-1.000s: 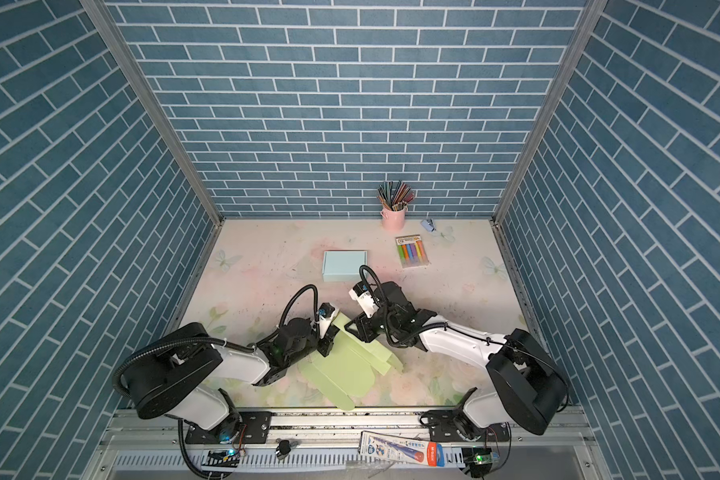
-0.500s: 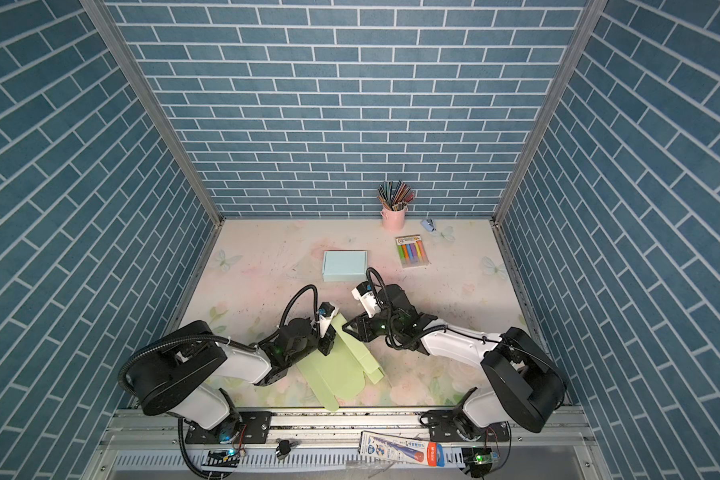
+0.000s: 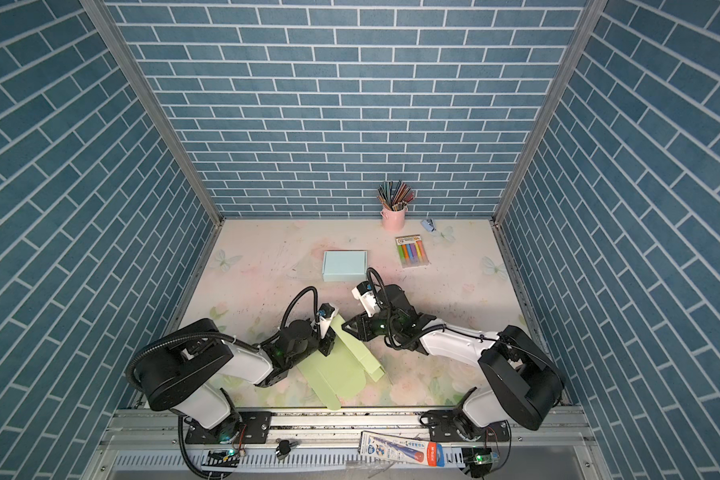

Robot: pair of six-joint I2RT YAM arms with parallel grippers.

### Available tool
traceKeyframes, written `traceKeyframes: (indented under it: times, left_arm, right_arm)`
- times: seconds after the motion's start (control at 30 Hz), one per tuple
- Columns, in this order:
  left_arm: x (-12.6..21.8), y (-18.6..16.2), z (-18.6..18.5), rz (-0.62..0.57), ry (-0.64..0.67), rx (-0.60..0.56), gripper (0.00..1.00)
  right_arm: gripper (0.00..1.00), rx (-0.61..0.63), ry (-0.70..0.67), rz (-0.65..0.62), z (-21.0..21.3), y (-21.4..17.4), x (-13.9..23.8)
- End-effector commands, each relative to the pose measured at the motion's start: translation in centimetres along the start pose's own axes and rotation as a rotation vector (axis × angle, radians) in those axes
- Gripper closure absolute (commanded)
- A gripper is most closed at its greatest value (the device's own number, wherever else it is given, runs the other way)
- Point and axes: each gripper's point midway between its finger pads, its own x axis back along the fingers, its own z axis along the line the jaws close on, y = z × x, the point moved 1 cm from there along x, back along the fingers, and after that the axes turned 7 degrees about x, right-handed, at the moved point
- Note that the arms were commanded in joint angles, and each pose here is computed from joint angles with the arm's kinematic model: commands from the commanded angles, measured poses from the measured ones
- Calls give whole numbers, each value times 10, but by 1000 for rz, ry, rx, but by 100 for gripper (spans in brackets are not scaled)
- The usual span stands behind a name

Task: Fold the paper box

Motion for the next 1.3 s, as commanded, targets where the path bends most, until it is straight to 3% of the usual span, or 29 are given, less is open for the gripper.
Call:
traceKeyframes:
  times: [0.0, 0.2, 0.4, 0.7, 0.83, 1.0, 1.27]
  left_arm:
    - [4, 10, -7, -44, -18, 1, 87]
    - [2, 10, -7, -36, -13, 1, 87]
    - [0, 8, 6, -6, 73, 83, 98]
    - [9, 21, 28, 0, 231, 241, 100]
    - [16, 30, 44, 8, 331, 324, 100]
    - [22, 44, 52, 0, 377, 391, 100]
    - [23, 53, 54, -7, 387, 438, 100]
  right_arm:
    - [69, -53, -23, 25, -8, -11, 1]
    - [71, -58, -30, 8, -9, -5, 5]
    - [71, 35, -74, -46, 0, 20, 23]
    - [73, 242, -300, -232, 17, 69, 98]
    - [84, 299, -366, -339, 28, 82, 134]
    - [99, 322, -441, -294, 26, 76, 141]
    - [100, 363, -544, -198, 24, 60, 124]
